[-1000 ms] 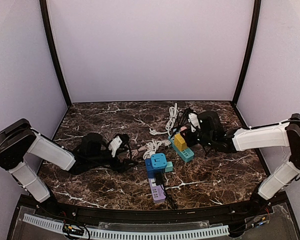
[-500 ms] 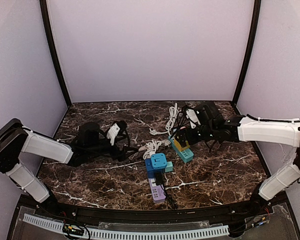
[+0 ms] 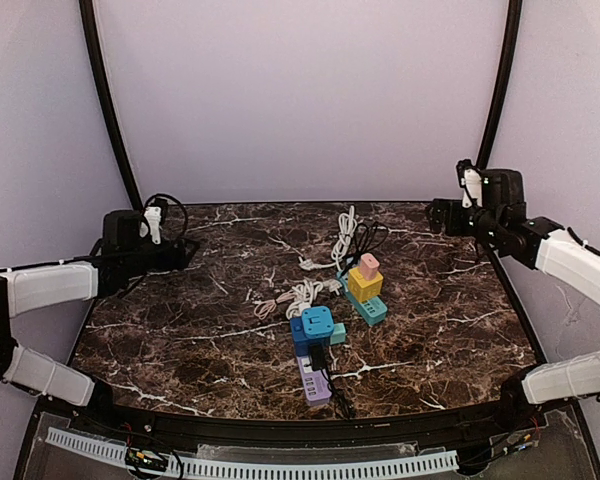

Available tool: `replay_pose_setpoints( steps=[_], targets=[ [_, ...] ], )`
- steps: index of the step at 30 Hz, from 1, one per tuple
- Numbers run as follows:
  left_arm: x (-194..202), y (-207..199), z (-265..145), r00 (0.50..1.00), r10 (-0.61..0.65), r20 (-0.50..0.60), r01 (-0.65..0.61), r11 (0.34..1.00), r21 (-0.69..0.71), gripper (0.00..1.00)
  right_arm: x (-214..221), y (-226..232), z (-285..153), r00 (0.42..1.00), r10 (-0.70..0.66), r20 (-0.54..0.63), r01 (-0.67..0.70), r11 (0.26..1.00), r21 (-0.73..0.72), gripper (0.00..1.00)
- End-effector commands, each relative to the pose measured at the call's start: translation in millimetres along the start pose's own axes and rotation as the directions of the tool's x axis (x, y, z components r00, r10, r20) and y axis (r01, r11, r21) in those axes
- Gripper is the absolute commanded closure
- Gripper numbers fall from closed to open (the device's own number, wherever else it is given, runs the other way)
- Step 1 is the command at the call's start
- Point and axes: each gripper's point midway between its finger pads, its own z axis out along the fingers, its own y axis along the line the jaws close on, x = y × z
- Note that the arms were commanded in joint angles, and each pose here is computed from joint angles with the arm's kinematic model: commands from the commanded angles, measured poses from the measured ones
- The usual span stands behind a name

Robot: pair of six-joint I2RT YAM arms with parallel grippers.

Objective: Insert the plug
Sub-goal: Reset both arms

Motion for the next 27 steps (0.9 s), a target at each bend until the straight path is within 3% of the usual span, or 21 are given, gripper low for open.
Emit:
replay_pose_setpoints(
  steps=[1,10,15,27],
  targets=[
    [25.0,76.2,-36.2,0.989,-0.141,-0.051,0.125,0.964,-0.236,0.12,22.5,-47.1,-2.3,0.998,0.014,0.063,-0.019,0.997,0.078,0.01],
    [52.5,129.4,-78.8,0.986,-0.166,-0.017,0.146,0.904,-0.403,0.12,63.7,-77.9,-17.1,0.989,0.044,0.139,-0.066,0.986,0.155,0.01],
    [59.2,123.1,-80.4,0.989,-0.149,-0.009,0.136,0.920,-0.367,0.11,78.2,-88.7,-23.5,0.987,0.097,0.132,-0.123,0.970,0.208,0.01],
    [80.9,108.8,-79.5,0.990,-0.132,-0.039,0.115,0.948,-0.297,0.10,97.8,-88.9,-23.8,0.985,0.028,0.170,-0.062,0.978,0.199,0.01]
  ],
)
